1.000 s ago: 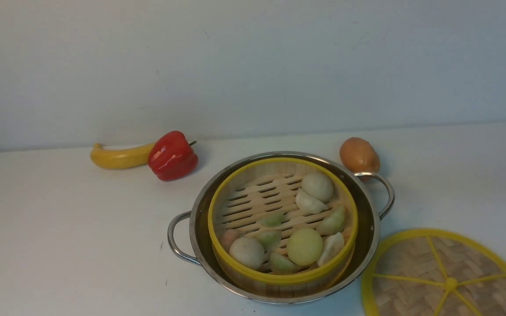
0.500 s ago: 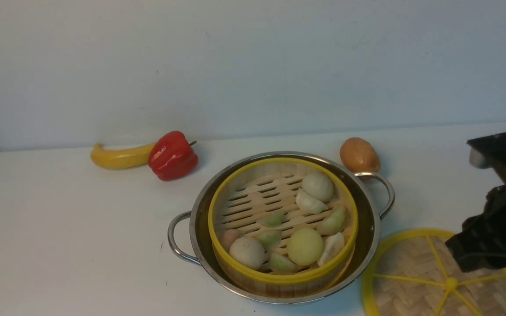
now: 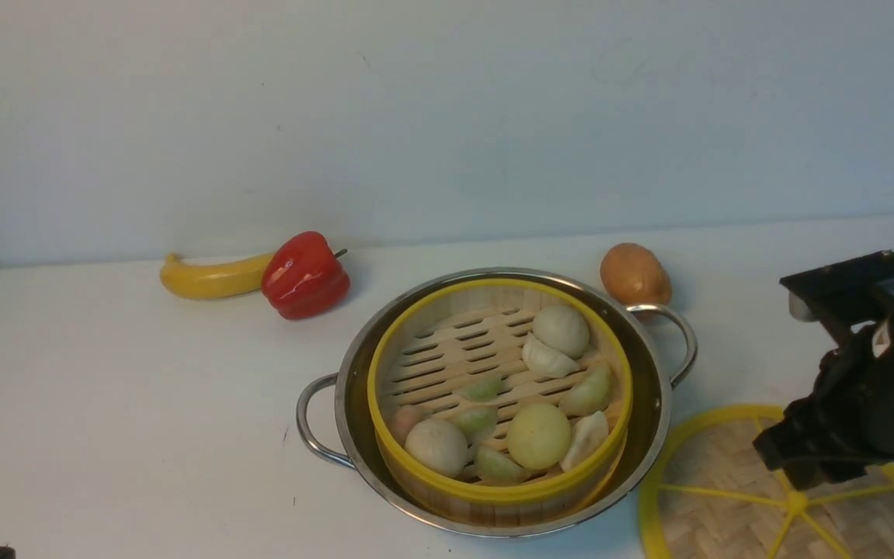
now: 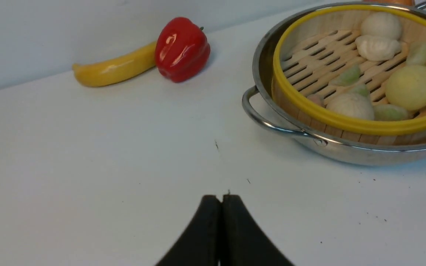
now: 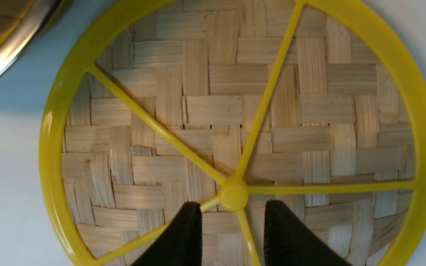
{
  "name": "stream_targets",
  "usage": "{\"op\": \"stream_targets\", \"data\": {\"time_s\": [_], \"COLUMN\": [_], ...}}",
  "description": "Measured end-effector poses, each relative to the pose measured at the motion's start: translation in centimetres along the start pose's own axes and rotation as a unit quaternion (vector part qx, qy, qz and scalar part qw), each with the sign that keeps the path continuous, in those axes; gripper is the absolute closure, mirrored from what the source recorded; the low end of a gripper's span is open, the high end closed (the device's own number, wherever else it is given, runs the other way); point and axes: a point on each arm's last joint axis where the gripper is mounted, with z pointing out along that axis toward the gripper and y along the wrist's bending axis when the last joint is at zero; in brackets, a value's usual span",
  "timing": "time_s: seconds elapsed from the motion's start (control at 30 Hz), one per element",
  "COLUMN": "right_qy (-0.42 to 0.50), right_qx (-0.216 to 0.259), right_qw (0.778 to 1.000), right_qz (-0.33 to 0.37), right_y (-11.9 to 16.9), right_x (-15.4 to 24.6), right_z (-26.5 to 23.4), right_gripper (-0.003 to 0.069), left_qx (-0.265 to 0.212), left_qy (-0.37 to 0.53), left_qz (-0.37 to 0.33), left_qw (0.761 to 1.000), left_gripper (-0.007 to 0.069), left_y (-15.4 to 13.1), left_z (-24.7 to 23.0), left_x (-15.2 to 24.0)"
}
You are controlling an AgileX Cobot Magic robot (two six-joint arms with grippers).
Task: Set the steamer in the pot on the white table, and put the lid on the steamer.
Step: 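Move the gripper down to the bamboo steamer lid and grasp its center knob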
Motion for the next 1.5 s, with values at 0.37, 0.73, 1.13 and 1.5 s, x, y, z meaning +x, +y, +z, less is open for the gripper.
{"op": "stream_targets", "data": {"time_s": [0.37,0.73,1.13,1.5], "right_qy": [0.012,0.036,0.043,0.061], "right_qx": [0.001,-0.004,-0.005,-0.005], "right_qw": [1.000,0.999,0.999,0.998], "right_qz": [0.001,0.006,0.006,0.006], "right_y": [-0.1,0.0,0.0,0.0], "right_x": [-0.5,-0.7,-0.6,-0.4], "right_z": [1.7,3.4,3.8,3.9], "right_gripper": [0.0407,0.0407,0.0459,0.0499], "left_qx": [0.001,0.001,0.001,0.001], "left_qy": [-0.025,-0.025,-0.025,-0.025], "left_qz": [-0.001,0.000,0.000,0.001], "left_qw": [1.000,1.000,1.000,1.000], "left_gripper": [0.0646,0.0646,0.0646,0.0646], "left_y": [0.0,0.0,0.0,0.0], "left_z": [-0.6,-0.6,-0.6,-0.6], "left_x": [0.0,0.0,0.0,0.0]}}
